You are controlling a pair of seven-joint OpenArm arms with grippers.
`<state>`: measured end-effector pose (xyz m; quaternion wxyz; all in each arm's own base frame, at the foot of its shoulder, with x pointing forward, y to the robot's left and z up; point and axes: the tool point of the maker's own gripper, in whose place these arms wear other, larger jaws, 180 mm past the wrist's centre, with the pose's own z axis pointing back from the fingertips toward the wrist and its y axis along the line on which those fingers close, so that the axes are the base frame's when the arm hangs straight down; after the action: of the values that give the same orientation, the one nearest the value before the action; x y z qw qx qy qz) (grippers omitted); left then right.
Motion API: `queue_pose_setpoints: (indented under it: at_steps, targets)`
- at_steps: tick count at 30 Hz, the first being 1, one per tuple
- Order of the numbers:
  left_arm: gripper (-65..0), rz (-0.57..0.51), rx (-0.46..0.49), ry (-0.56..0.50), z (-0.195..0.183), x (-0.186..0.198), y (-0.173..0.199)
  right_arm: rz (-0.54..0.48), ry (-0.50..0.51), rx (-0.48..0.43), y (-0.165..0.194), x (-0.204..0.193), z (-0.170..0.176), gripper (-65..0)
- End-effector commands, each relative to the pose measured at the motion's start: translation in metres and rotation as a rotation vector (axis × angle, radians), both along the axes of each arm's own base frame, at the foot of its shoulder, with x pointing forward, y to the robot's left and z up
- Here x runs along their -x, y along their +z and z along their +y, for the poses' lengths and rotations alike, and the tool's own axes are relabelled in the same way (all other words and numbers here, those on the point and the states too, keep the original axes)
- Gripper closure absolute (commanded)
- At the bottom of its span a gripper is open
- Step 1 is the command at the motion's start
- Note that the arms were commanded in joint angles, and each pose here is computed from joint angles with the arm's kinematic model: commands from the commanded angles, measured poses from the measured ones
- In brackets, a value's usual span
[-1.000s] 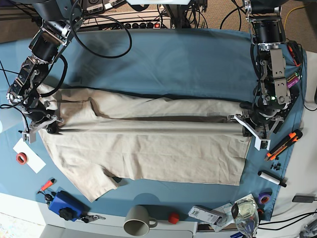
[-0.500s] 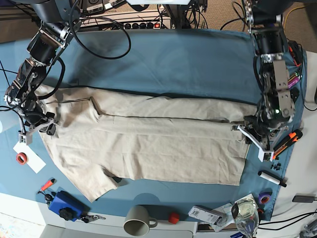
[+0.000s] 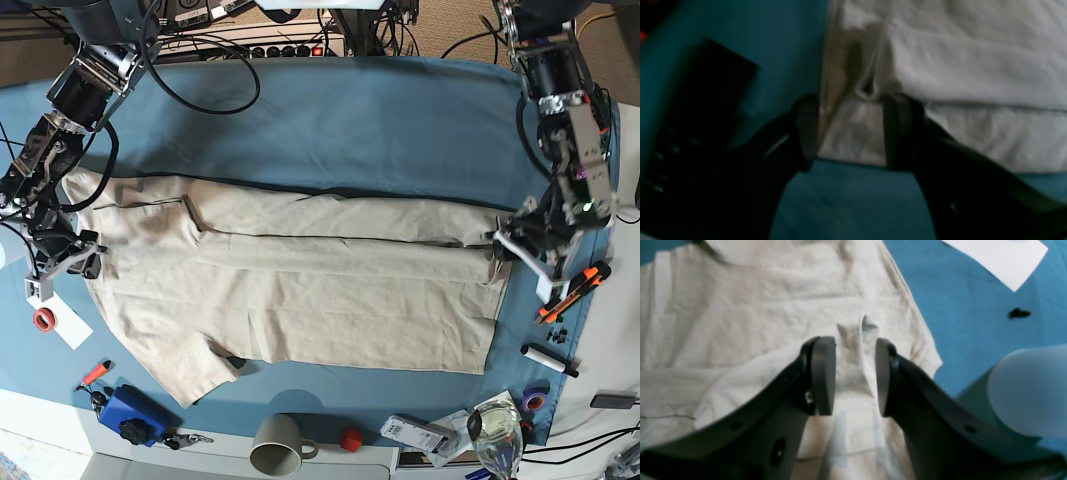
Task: Fold the T-shirt properly
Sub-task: 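Lower the folded shoulder edge onto the shirt and open both grippers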
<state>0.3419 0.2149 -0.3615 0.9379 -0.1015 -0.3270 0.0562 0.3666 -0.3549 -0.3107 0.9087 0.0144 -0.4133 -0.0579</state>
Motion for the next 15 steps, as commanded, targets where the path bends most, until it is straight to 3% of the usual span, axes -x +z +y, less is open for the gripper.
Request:
queue_pose_setpoints:
  at_steps: [1,4,8,15]
  targets:
    - [-31.4,-0.057,0.006,0.025,0.009,-0.007,0.015,-0.065,-0.017,0.020,0.023,-0.007,-0.011,-20.6]
    - [-31.4,-0.078,0.039,0.069,0.021,0.000,0.013,-0.082,-0.050,-0.006,0.026,-0.003,-0.020,-20.6]
    - [-31.4,-0.089,0.091,0.039,0.014,0.004,0.011,-0.108,-0.089,-0.059,0.030,0.005,-0.029,-20.6]
    - [-31.4,-0.023,0.126,0.081,0.015,0.008,-0.019,-0.100,-0.129,-0.081,0.024,0.019,-0.039,-20.6]
